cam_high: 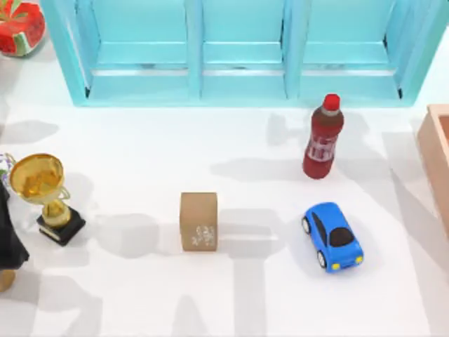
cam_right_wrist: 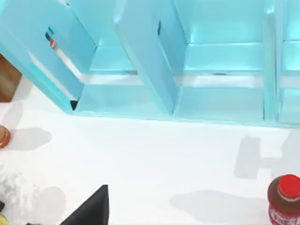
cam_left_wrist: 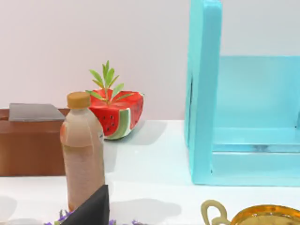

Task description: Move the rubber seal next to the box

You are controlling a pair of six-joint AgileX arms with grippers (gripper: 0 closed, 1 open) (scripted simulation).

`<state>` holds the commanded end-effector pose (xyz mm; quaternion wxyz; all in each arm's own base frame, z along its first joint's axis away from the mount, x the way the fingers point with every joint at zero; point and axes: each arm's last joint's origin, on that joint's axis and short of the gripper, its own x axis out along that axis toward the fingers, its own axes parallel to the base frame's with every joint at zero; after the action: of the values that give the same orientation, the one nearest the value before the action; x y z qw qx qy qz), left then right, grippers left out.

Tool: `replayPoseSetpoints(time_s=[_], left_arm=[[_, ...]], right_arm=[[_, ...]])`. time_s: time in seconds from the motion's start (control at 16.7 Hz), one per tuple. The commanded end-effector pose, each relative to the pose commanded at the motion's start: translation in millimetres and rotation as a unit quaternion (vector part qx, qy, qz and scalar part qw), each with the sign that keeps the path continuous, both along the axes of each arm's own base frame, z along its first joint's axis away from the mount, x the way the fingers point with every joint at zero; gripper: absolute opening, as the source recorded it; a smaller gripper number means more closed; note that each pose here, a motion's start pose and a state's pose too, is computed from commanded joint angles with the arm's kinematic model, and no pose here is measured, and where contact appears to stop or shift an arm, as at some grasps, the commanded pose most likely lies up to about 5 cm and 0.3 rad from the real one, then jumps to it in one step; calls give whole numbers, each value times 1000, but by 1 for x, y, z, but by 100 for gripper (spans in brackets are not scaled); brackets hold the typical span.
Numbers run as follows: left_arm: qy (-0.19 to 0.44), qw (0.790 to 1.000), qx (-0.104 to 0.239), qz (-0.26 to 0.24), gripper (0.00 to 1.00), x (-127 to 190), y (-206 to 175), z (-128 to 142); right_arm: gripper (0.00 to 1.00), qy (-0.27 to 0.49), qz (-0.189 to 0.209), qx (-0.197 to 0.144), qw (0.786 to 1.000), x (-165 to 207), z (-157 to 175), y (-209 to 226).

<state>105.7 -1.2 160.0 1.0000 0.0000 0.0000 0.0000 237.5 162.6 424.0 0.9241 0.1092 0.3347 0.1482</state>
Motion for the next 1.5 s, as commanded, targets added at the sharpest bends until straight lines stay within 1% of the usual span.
replayPoseSetpoints(time_s=[0.12,0.3,0.54,0.72,0.96,1.14,1.26,1.5], left_arm=[[0,1000,0,0,100,0,0,0],[0,1000,0,0,100,0,0,0],[0,1000,0,0,100,0,0,0],[0,1000,0,0,100,0,0,0],[0,1000,0,0,100,0,0,0],[0,1000,0,0,100,0,0,0],[0,1000,0,0,100,0,0,0],[0,1000,0,0,100,0,0,0]], right_arm=[[100,57,9,-11,998,21,-6,35],[100,142,16,-37,989,45,-30,87],[100,243,14,-81,967,63,-78,143],[100,307,4,-115,945,70,-116,172],[100,376,-15,-153,914,74,-162,194],[100,409,-27,-172,896,75,-185,202],[100,418,-31,-178,890,75,-192,204],[100,419,-31,-178,890,75,-192,204]])
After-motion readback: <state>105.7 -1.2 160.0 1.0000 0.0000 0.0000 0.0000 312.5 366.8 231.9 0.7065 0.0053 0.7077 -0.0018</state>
